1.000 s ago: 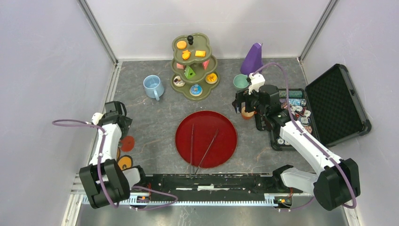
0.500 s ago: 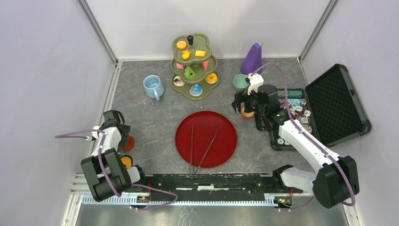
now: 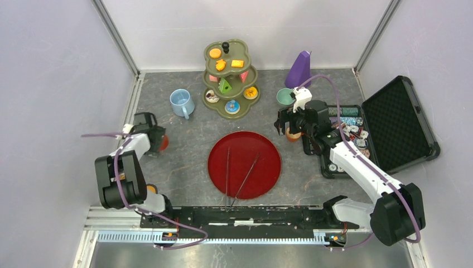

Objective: Serve the afternoon tea

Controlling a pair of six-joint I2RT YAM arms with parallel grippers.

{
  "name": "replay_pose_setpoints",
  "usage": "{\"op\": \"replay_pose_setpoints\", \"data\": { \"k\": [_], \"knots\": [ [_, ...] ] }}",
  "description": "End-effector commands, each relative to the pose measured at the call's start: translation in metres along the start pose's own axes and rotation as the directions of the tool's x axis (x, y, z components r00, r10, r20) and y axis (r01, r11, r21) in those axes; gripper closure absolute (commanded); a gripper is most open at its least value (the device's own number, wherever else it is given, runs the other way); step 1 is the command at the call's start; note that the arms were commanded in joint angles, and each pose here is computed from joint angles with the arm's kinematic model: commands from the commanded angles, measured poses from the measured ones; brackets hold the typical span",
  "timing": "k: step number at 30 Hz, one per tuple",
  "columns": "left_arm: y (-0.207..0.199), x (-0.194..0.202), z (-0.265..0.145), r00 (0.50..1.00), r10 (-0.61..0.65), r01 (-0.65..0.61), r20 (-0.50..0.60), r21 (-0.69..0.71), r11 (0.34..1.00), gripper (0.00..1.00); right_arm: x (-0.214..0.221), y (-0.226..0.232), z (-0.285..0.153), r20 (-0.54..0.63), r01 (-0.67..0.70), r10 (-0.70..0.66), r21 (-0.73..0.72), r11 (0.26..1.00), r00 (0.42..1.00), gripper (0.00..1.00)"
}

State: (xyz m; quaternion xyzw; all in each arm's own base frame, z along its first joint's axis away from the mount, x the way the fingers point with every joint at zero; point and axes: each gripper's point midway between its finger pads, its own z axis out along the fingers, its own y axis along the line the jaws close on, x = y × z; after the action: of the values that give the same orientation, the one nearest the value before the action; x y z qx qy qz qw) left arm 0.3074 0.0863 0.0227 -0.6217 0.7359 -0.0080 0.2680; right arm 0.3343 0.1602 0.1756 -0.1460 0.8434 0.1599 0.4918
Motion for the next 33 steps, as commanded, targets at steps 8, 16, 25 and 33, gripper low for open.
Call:
{"op": "replay_pose_setpoints", "data": {
  "k": [8,16,25,33],
  "knots": [
    [0.000,0.069,-0.016,0.972,0.200,-0.207,-0.123,-0.049,0.977,0.10,-0.009,-0.003,-0.003,0.027,0.006,-0.007,0.020,1.000,1.000,0.10],
    [-0.009,-0.019,-0.041,0.979,0.185,-0.176,0.087,-0.103,0.979,0.00,-0.008,-0.001,-0.003,0.028,0.004,-0.004,0.012,1.000,1.000,0.10],
    [-0.030,-0.020,0.007,0.990,0.113,-0.119,-0.086,-0.070,0.990,0.01,-0.010,0.002,-0.004,0.048,-0.003,0.003,-0.006,1.000,0.999,0.10],
    [-0.045,0.019,0.012,0.976,0.132,-0.136,-0.173,-0.008,0.991,0.21,-0.012,0.000,-0.007,0.064,-0.002,0.002,0.004,1.000,0.998,0.10]
  ]
}}
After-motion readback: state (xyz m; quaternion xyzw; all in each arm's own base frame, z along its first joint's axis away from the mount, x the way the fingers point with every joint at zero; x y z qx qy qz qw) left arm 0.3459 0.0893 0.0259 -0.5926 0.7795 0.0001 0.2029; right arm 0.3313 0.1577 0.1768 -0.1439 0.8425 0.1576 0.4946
